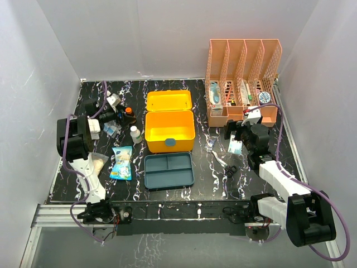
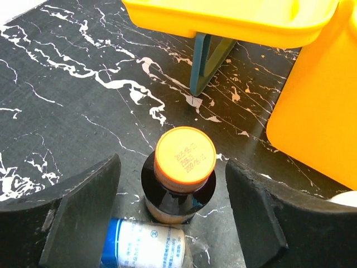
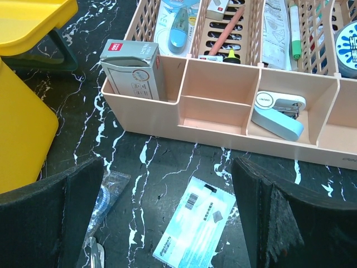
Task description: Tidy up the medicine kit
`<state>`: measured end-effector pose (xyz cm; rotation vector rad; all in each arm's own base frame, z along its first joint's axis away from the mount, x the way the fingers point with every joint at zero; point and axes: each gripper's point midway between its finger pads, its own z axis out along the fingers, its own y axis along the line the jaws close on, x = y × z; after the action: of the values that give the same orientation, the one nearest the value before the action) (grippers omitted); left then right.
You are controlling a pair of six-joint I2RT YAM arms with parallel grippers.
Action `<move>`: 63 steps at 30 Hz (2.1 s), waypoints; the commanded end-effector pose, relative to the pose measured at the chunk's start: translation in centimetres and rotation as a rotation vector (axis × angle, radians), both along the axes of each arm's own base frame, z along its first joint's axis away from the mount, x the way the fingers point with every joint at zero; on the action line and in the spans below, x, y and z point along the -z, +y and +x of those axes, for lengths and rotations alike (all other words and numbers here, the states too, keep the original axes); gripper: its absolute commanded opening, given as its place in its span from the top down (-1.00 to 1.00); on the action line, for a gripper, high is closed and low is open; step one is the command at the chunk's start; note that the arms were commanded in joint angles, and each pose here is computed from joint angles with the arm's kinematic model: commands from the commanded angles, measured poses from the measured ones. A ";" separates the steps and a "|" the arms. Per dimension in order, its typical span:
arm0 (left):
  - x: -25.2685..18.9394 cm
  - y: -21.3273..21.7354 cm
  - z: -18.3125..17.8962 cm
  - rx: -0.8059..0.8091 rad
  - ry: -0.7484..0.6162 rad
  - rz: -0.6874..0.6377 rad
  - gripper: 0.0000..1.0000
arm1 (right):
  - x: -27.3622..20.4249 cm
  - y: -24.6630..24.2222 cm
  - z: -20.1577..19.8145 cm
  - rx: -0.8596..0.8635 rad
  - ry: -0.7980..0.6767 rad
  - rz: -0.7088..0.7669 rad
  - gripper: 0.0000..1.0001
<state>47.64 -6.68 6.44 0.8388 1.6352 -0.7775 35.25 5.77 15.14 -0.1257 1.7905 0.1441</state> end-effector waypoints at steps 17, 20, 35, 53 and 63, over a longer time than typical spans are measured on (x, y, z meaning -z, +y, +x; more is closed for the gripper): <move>-0.2 -1.1 0.8 -0.077 -0.072 -0.098 -0.09 | -3.1 0.0 0.8 0.009 -0.067 -0.002 -0.90; 0.0 -1.1 0.8 -0.085 -0.067 -0.102 -0.04 | -3.2 0.0 0.7 0.007 -0.071 0.007 -0.89; 0.3 -0.8 1.3 -0.109 -0.050 -0.109 0.26 | -2.5 0.2 0.6 0.001 -0.059 0.012 -0.87; -5.7 -0.3 1.2 -0.006 -0.065 0.004 1.00 | -2.0 0.8 0.6 -0.026 -0.057 0.038 -0.91; -10.4 -0.5 0.0 0.149 -0.006 0.152 1.00 | -2.3 1.1 1.1 -0.028 -0.057 0.053 -0.97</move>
<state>50.09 -6.38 11.74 0.9088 1.6891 -0.7325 35.25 6.43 14.87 -0.1263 1.8099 0.1888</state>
